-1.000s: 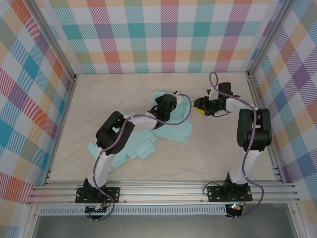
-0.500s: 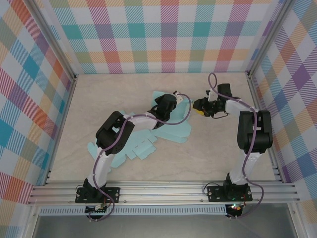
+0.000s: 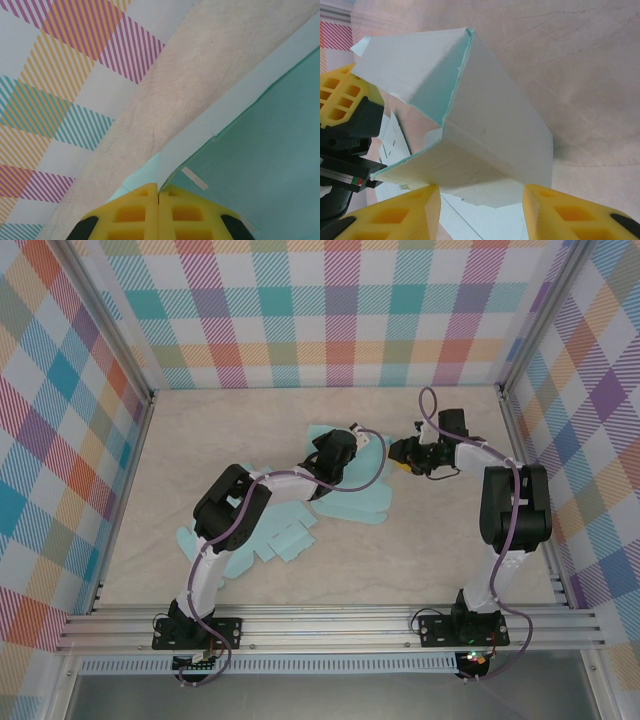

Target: Fold the paper box

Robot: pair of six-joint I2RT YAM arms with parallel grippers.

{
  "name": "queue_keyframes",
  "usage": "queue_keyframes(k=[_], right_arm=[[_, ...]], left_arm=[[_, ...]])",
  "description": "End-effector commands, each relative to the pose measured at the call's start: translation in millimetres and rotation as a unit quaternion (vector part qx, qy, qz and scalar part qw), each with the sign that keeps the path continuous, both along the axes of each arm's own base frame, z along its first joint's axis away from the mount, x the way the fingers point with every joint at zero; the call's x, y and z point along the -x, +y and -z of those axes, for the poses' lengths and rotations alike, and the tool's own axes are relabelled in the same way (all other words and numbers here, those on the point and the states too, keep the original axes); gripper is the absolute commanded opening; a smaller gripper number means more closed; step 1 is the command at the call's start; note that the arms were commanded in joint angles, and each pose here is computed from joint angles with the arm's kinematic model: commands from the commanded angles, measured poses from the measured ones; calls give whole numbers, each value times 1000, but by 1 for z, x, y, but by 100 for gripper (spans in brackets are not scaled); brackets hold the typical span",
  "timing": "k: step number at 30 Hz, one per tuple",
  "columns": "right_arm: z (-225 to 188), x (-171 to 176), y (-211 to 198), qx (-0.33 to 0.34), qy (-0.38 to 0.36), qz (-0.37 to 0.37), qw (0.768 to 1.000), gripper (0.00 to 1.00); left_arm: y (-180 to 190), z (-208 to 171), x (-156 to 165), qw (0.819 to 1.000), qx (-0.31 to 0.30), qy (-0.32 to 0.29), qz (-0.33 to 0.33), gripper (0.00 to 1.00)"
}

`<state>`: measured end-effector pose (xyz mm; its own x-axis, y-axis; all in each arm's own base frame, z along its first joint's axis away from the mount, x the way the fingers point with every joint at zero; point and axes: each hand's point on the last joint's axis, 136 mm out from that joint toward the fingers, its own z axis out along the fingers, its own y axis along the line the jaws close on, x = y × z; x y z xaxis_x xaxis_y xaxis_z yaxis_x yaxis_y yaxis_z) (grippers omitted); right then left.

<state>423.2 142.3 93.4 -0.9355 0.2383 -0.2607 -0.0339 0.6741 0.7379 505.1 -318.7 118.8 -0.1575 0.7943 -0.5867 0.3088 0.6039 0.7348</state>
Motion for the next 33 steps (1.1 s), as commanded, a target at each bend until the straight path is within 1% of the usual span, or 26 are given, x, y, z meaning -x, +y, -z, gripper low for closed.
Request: queue_keyframes(k=[1, 5, 10, 13, 15, 22, 26, 33], right_arm=[[-2, -16, 5, 5, -28, -4, 1000, 48], [-4, -27, 9, 28, -46, -6, 999, 48], [3, -39, 4, 62, -60, 15, 996, 48], [6, -46, 0, 82, -72, 27, 994, 44], [8, -51, -3, 98, -80, 36, 991, 44], [10, -59, -12, 135, -99, 44, 985, 51], [10, -62, -9, 134, -106, 30, 985, 52], [8, -59, 4, 109, -115, -9, 987, 54]], left_arm=[[0, -10, 1, 1000, 18, -3, 3, 0], [-4, -11, 3, 1000, 22, -2, 8, 0], [-9, -10, 6, 1000, 23, 0, 15, 0], [-9, -10, 8, 1000, 24, 2, 19, 0], [-10, -9, 10, 999, 25, 5, 24, 0], [-11, -7, 12, 999, 27, 13, 32, 0], [-12, -7, 12, 999, 28, 13, 34, 0], [-12, -12, 7, 999, 38, 12, 32, 0]])
